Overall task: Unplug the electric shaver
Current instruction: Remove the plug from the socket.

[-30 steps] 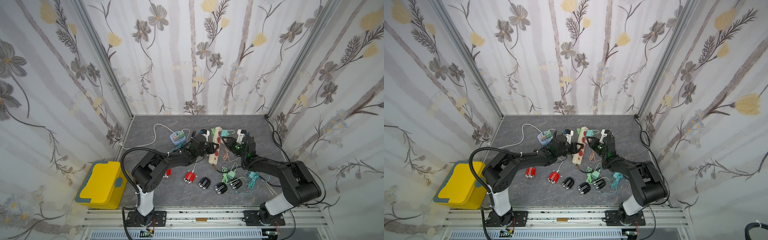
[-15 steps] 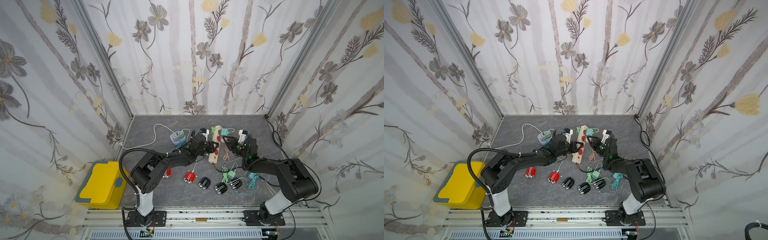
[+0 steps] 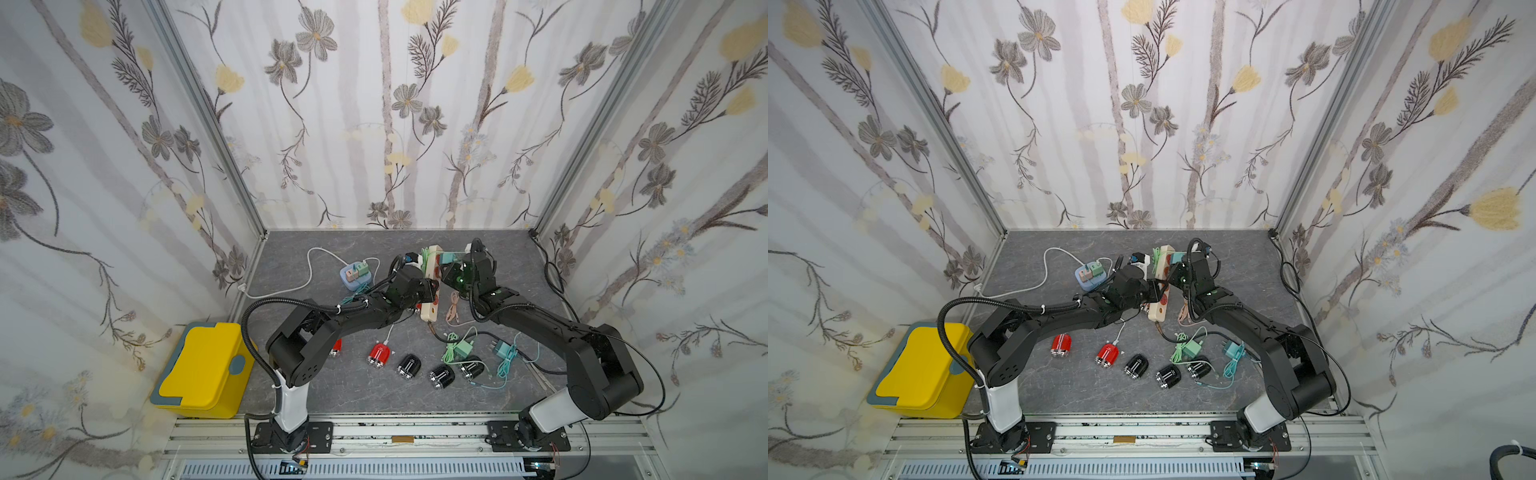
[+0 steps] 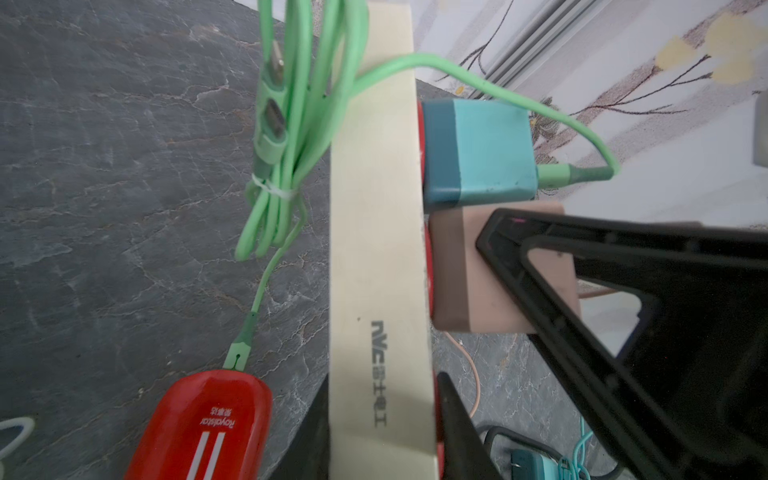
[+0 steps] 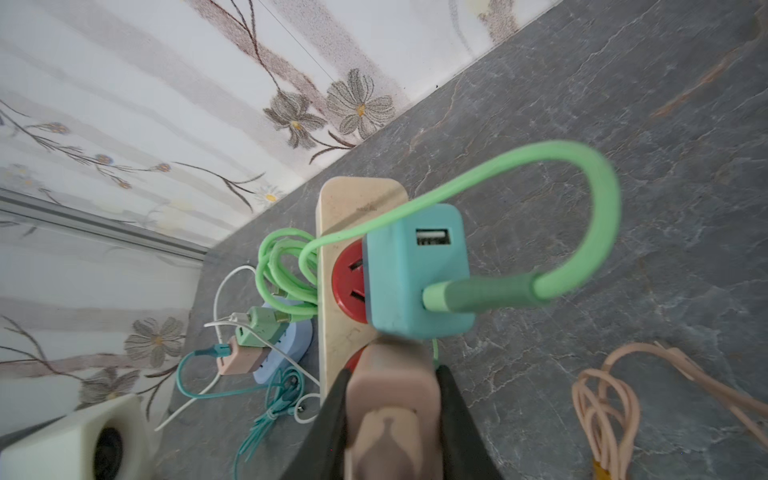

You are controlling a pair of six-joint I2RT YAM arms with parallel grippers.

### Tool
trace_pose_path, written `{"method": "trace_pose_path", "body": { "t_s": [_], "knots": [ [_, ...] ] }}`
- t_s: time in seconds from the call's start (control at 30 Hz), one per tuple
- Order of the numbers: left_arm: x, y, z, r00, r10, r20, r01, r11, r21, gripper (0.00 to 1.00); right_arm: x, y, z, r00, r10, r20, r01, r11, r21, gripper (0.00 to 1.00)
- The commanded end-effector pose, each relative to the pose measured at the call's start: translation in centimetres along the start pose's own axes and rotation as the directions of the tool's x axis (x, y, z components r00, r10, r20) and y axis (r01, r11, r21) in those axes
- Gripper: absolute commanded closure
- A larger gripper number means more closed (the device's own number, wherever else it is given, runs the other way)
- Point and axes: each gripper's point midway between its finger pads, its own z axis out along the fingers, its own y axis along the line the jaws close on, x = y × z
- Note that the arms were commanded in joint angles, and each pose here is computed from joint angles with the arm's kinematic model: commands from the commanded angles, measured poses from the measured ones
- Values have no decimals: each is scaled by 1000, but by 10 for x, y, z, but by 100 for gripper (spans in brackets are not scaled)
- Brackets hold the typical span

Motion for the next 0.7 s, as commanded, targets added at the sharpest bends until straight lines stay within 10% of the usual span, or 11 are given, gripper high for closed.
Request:
{"method": "trace_pose_path", "body": {
  "t_s": [0.0,0.67],
  "knots": [
    [5,13,2,999,35,-10,-36,997,-63,79,-6,13,-6,998,-64,19,64,998,-4,95],
    [-27,19,-32,982,-164,97,149,978,148,82,-16,38,-49,999,44,8,-37,917,-398,95]
  ]
}}
